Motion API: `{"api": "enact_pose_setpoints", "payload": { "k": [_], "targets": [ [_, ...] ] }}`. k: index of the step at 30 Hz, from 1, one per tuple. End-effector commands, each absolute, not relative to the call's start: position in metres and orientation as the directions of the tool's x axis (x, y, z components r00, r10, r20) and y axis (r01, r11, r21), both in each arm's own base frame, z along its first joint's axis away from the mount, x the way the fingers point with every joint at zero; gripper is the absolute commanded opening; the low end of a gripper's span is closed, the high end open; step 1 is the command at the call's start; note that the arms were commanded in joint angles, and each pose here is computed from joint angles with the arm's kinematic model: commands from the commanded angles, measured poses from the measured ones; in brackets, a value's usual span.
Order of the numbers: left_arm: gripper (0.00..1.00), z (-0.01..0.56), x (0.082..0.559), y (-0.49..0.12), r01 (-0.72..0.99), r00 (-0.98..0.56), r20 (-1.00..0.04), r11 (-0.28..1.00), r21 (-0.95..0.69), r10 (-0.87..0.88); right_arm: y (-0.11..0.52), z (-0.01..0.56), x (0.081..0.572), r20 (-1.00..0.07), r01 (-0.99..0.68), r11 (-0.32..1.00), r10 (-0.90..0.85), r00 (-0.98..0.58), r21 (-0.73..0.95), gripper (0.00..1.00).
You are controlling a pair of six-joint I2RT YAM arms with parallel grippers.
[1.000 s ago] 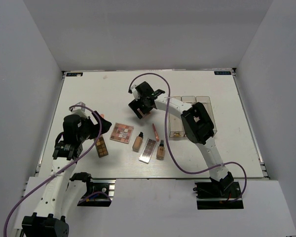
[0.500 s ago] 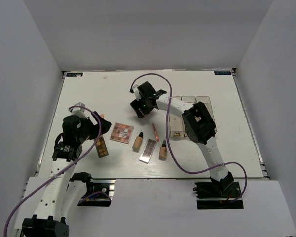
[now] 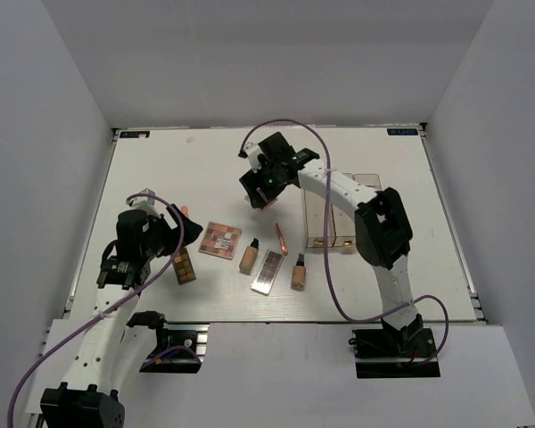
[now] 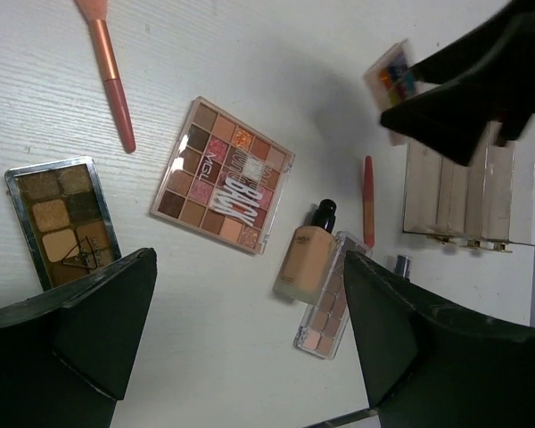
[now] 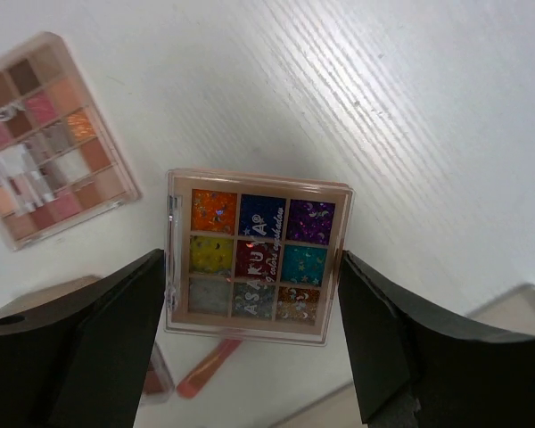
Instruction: Organize the makeup
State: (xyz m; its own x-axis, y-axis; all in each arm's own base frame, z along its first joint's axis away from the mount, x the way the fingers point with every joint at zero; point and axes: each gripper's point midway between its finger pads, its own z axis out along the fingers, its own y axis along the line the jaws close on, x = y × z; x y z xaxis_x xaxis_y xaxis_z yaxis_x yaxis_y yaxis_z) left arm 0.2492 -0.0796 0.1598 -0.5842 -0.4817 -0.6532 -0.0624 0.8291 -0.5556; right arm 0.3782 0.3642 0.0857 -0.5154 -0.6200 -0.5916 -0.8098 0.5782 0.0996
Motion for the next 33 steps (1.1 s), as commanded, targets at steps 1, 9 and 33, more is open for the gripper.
{"api": "enact_pose_setpoints", "payload": {
  "k": [1, 9, 33],
  "targets": [
    [0.95, 0.155, 0.250, -0.080, -0.076, -0.594, -0.636, 0.822, -0.565, -0.493, 0.356, 0.151, 0.374, -0.673, -0.830, 0.555, -0.590, -0.446, 0.063, 0.14],
    [0.94, 0.146, 0.254, -0.080, -0.119, -0.633, -0.596, 0.823, -0.556, -0.494, 0.292, 0.186, 0.379, -0.648, -0.774, 0.614, -0.654, -0.390, -0.154, 0.15],
    [0.94, 0.141, 0.252, -0.086, -0.081, -0.652, -0.593, 0.821, -0.565, -0.472, 0.180, 0.161, 0.448, -0.490, -0.476, 0.744, -0.668, -0.560, -0.469, 0.12]
  ]
}}
